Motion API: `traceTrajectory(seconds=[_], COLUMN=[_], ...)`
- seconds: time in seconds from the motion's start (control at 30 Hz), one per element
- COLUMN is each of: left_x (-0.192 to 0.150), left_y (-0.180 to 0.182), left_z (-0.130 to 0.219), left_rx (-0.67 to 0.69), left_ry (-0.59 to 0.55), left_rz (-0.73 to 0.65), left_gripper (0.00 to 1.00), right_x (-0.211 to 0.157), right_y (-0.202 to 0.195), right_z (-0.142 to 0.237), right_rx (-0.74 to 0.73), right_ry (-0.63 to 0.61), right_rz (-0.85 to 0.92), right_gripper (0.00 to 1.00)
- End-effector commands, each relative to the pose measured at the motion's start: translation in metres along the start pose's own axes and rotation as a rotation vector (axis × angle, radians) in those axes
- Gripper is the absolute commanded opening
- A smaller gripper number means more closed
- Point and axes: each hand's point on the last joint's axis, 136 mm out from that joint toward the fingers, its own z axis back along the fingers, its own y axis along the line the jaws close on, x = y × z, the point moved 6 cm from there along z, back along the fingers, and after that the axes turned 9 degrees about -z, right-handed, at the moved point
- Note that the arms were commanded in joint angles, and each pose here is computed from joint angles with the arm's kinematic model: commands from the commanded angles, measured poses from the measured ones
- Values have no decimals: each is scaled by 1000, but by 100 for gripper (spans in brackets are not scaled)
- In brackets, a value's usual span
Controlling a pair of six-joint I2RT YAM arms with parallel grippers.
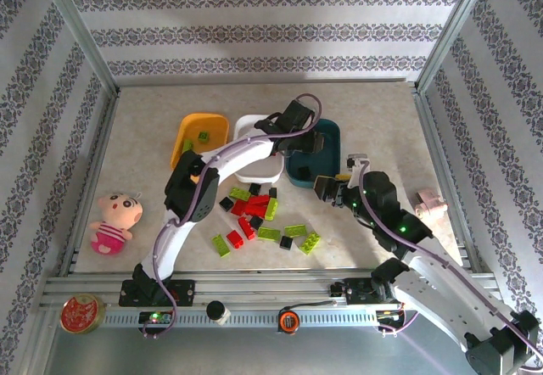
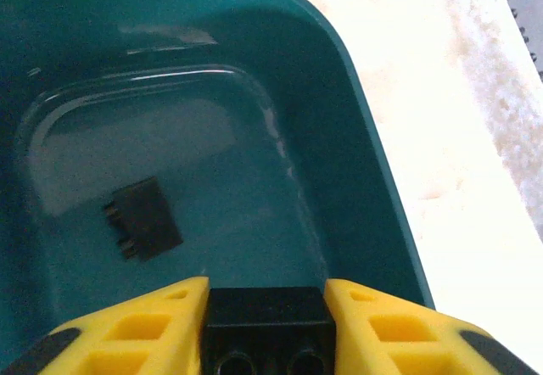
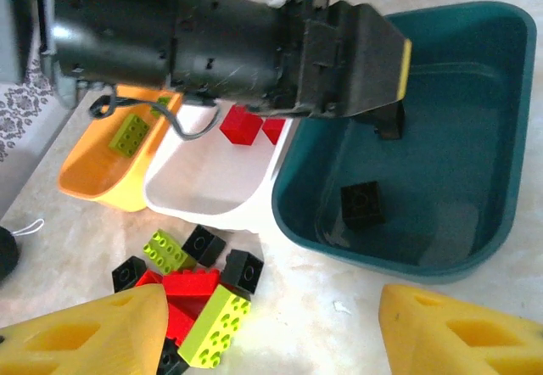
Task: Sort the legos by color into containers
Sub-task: Place the lego in the container.
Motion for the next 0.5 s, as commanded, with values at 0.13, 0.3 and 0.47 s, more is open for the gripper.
traceTrajectory(seconds=[0.13, 0.3, 0.47], left_x=[23, 38, 28], left_y=[-18, -18, -8], left_z=[8, 48, 111], left_rx=[-79, -88, -112], left_ry=[-30, -118, -243], left_rz=[26, 24, 55], left_gripper=[58, 62, 66], right_x=[-22, -35, -59], right_y=[-20, -22, -20], right_z=[2, -3, -18], right_rx=[-60, -36, -17], right_ry=[70, 140, 294], right_rz=[-11, -21, -11], right_gripper=[68, 67, 65])
